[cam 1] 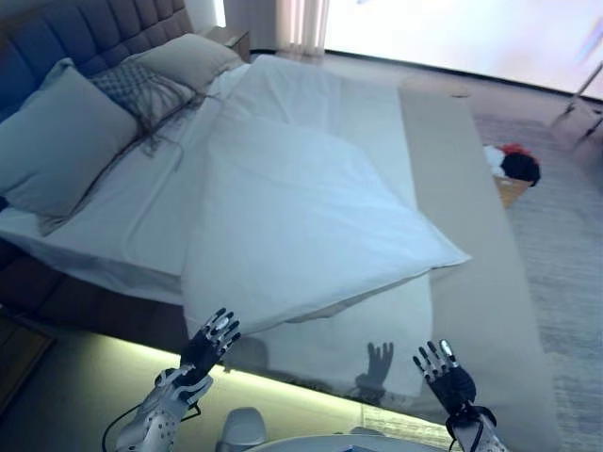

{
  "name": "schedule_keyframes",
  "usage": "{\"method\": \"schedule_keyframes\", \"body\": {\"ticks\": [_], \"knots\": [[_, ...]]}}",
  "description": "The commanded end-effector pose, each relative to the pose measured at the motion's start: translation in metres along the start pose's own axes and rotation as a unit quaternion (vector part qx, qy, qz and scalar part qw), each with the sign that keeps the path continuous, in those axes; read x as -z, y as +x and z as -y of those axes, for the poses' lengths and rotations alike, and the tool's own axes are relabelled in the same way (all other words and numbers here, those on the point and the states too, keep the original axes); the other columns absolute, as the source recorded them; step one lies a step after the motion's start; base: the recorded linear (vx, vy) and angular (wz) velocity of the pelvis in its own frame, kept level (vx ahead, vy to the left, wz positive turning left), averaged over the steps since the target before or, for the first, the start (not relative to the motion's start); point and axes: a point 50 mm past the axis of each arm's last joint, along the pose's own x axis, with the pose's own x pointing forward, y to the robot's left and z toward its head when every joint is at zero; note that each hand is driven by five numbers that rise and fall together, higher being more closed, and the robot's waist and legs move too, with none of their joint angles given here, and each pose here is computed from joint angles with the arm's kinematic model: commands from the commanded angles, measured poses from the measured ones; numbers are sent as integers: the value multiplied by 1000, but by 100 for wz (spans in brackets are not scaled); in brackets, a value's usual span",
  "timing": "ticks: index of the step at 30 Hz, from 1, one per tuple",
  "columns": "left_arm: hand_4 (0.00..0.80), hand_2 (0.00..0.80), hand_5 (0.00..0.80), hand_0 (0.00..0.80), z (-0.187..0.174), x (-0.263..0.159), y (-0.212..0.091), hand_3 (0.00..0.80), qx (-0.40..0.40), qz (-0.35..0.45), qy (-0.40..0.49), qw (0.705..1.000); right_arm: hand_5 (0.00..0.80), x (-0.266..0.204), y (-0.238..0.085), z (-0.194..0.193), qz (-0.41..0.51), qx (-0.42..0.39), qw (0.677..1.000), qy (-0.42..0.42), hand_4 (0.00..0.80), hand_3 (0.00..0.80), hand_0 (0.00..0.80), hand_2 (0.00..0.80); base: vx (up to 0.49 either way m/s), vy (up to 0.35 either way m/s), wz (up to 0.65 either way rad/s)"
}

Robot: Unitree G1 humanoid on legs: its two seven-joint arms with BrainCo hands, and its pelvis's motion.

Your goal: Make the bed neatly

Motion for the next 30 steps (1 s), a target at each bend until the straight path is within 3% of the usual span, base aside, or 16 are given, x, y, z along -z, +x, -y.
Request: {"method": "schedule_keyframes", "body": {"ticks": [1,9,13,17,22,25,30], "knots": [[0,0,0,0,15,-19,10,0,51,16,41,998,0,-31,14,-1,61,11,997,53,0,0,0,0,231,189,20],[0,0,0,0,-2,-27,-10,0,31,7,70,997,0,-31,5,24,64,54,996,37,0,0,0,0,242,104,-24],[0,0,0,0,15,-72,8,0,57,80,83,992,0,-68,27,0,106,3,993,55,0,0,0,0,-267,-279,-34],[0,0,0,0,32,-117,23,0,75,140,107,982,0,-92,45,-25,150,-40,980,127,0,0,0,0,-382,-374,13],[0,0,0,0,47,-125,30,0,86,137,126,979,0,-122,42,-19,189,-25,969,159,0,0,0,0,-47,-225,23],[0,0,0,0,52,-128,32,0,96,126,135,978,0,-136,43,-22,186,-52,958,210,0,0,0,0,0,-158,24],[0,0,0,0,55,-130,31,0,105,115,137,978,0,-152,42,-26,195,-67,953,222,0,0,0,0,96,-98,16]]}}
